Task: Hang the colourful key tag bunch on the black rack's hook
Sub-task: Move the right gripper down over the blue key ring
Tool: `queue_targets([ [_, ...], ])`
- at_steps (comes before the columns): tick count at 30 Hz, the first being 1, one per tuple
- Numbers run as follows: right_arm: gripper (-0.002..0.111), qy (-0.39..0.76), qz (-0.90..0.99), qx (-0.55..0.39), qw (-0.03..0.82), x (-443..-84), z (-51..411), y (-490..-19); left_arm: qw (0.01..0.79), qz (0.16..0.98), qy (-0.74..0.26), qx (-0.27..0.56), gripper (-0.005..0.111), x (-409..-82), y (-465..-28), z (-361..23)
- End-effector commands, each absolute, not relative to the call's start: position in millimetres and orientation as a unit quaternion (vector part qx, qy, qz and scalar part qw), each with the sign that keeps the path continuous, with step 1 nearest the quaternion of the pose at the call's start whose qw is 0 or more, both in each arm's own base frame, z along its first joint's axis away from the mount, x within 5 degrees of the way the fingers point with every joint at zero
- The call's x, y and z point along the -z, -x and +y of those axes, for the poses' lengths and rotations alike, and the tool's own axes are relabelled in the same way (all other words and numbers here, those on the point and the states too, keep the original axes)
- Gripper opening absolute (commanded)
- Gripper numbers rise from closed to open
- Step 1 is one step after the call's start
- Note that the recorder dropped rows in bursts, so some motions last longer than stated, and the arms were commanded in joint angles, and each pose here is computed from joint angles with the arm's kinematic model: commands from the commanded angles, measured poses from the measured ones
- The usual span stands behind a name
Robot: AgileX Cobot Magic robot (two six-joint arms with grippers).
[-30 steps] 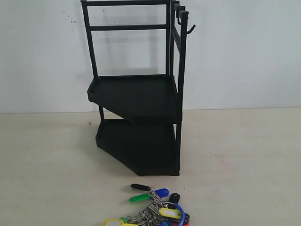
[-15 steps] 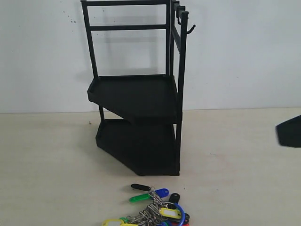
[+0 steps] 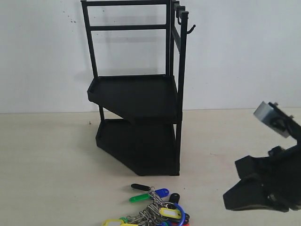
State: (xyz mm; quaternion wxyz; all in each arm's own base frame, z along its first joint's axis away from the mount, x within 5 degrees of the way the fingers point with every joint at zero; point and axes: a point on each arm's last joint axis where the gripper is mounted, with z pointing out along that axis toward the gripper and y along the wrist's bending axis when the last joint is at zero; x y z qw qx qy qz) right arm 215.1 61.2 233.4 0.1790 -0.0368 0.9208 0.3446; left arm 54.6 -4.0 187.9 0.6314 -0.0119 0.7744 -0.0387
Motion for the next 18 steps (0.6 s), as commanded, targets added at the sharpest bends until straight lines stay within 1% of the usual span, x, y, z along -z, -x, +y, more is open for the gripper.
queue_targets([
  [1,0.035,0.04,0.917,-0.368,0.148,-209.7,76.3,-227.4,0.634,0.772,0.01,0.034,0.004,-187.7,-54.7,-3.6],
  [3,0.048,0.042,0.919,-0.367,0.14,-199.3,88.2,-231.7,0.634,0.772,0.01,0.034,0.004,-187.7,-54.7,-3.6],
  [4,0.05,0.04,0.922,-0.358,0.139,-192.8,94.2,-234.1,0.634,0.772,0.01,0.034,0.004,-187.7,-54.7,-3.6],
  [7,0.049,0.009,0.935,-0.325,0.144,-171.9,105.4,-244.1,0.634,0.772,0.01,0.034,0.004,-187.7,-54.7,-3.6],
  [10,0.049,-0.02,0.94,-0.311,0.138,-154.2,114.5,-250.9,0.634,0.772,0.01,0.034,0.004,-187.7,-54.7,-3.6],
  [15,0.049,-0.053,0.937,-0.327,0.115,-134.1,122.7,-259.9,0.634,0.772,0.01,0.034,0.004,-187.7,-54.7,-3.6],
  [18,0.049,-0.062,0.93,-0.342,0.121,-127.6,125.3,-264.0,0.634,0.772,0.01,0.034,0.004,-187.7,-54.7,-3.6],
])
